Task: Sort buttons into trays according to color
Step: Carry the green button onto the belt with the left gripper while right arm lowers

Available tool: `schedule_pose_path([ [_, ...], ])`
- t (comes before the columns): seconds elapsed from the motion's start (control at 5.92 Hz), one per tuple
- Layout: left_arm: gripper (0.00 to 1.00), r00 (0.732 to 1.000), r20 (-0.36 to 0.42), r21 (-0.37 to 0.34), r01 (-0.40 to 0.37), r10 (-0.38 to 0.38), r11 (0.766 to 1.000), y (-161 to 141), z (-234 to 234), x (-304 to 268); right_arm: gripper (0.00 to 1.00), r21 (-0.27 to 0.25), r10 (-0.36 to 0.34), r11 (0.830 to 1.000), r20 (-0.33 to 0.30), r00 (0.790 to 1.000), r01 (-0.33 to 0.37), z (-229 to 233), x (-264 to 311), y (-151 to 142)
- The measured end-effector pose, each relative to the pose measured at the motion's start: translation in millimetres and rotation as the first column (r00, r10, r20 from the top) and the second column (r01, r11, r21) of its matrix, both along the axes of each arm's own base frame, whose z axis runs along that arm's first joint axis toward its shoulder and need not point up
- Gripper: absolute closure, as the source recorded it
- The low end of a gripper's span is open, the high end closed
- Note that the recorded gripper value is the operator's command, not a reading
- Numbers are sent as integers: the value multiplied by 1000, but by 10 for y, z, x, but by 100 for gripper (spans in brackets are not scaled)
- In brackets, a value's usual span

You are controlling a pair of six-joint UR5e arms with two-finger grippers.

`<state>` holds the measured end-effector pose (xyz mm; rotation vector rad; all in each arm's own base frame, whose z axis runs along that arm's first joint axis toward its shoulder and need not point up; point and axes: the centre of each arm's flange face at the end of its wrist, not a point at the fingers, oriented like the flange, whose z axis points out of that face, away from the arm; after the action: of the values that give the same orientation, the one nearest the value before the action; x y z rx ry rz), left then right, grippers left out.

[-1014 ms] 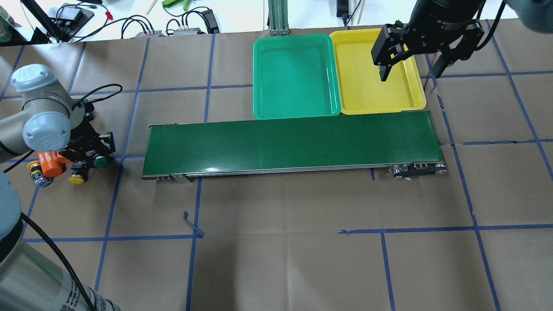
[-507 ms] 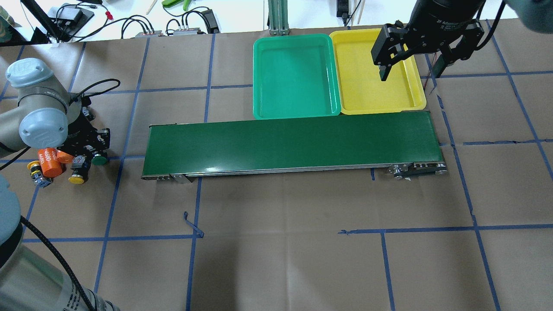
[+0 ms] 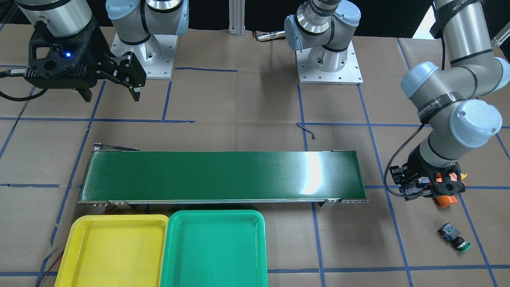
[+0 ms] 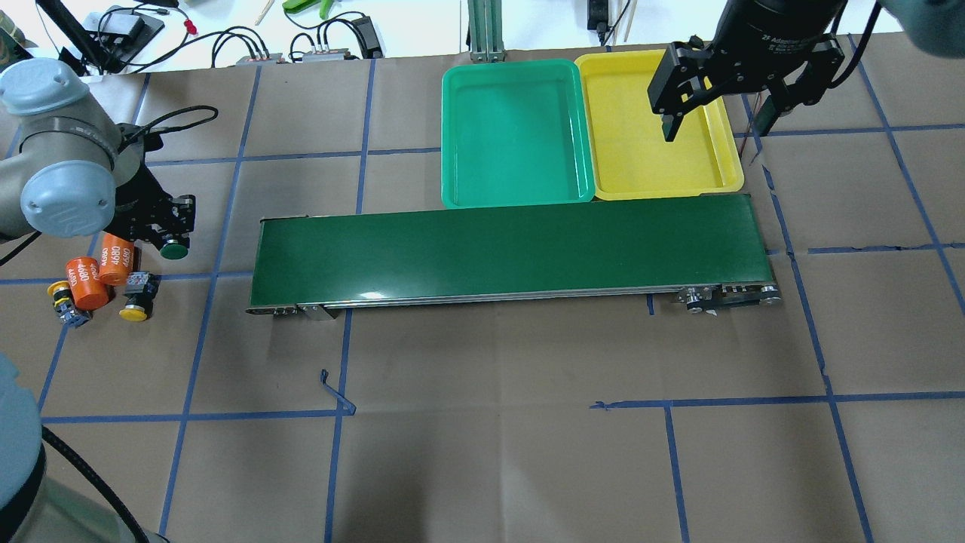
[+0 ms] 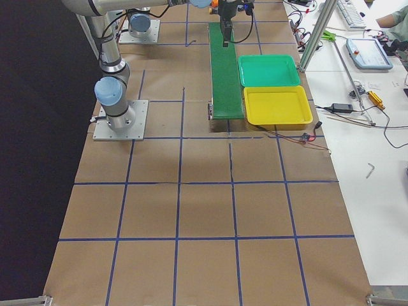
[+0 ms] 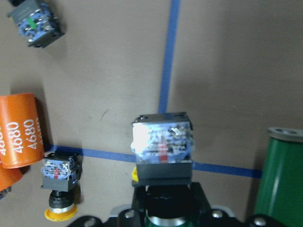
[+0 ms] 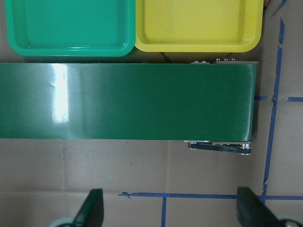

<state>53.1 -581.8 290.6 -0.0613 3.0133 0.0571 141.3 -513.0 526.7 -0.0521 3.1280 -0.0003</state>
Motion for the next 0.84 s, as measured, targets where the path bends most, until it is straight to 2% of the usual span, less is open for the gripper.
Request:
schedule_pose_path([
  [0.17, 100, 988, 0, 20, 157, -157, 987, 102, 197, -330, 0, 2, 55, 998, 0, 998, -55, -13, 1, -7],
  [0.34, 100, 949, -8, 39, 315, -315, 948, 189, 311, -595, 0, 2, 201, 980, 0, 980, -201, -32, 5, -18],
  [0.51, 100, 856, -25, 59, 518, -517, 854, 241, 354, -863, 0, 12, 409, 913, 6, 913, -409, -107, 11, -46],
  [0.68, 100, 683, -58, 74, 730, -728, 679, 267, 325, -1162, 0, 28, 593, 804, 23, 805, -594, -285, 14, -93],
  [0.84, 100, 513, -84, 81, 858, -854, 507, 289, 270, -1450, 0, 32, 726, 686, 37, 687, -727, -474, 19, -124],
])
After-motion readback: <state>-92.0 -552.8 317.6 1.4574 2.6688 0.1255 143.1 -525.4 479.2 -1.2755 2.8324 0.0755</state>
